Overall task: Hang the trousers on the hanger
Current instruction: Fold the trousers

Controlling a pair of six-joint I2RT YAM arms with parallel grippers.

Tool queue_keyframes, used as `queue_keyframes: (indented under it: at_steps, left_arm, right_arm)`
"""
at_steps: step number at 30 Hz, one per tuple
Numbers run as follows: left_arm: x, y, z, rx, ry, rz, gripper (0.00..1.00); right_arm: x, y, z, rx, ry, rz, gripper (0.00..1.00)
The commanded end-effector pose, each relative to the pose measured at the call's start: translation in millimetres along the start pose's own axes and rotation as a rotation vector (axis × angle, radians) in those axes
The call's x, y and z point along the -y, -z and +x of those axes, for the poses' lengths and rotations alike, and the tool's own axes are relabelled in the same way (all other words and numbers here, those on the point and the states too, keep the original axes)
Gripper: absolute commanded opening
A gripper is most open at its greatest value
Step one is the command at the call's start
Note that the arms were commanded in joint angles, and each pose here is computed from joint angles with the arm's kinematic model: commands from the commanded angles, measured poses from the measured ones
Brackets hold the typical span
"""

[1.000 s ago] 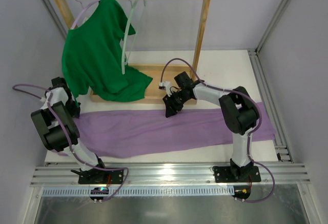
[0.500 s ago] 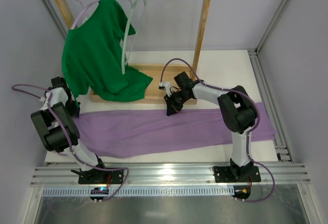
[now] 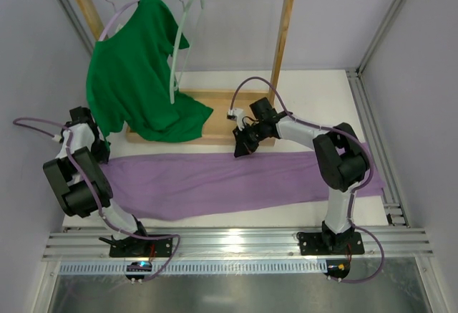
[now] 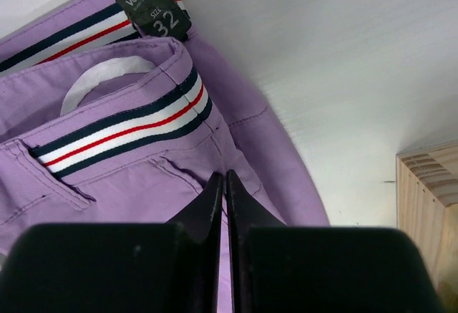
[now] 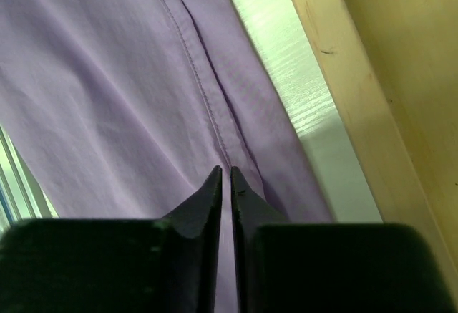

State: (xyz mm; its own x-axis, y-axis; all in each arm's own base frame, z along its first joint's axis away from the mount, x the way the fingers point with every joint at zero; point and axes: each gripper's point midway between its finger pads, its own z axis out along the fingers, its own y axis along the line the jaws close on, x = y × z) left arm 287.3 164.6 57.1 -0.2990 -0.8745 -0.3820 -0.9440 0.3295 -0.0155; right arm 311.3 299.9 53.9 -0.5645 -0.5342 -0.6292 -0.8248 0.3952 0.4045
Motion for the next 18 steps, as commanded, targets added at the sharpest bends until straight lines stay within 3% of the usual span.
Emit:
queue_keyframes:
  at_steps: [1,3,4,7,18]
  left_arm:
    - [3.6,9.7,-16.0,0.074,0.038,0.042,0.00]
    - [4.4,9.5,-14.7,0.069,0.038,0.044,0.00]
    - [4.9,8.0,-12.0,0.060,0.037,0.045,0.00]
    - [6.0,4.2,-4.4,0.033,0.045,0.057,0.00]
    - [5.1,-1.0,-1.5,0.026,0.041,0.051,0.00]
  right_arm:
    - [-5.1,8.8,-17.8,0.050,0.046,-0.008,0.15]
    - [-6.9,8.4,-16.4,0.039,0.058,-0.039,0.33]
    - [-5.5,5.2,-6.9,0.003,0.030,-0.057,0.36]
    - [-3.5,1.6,-4.6,-0.010,0.012,-0.091,0.41]
    - [2.1,-3.0,2.4,-0.054,-0.008,-0.105,0.45]
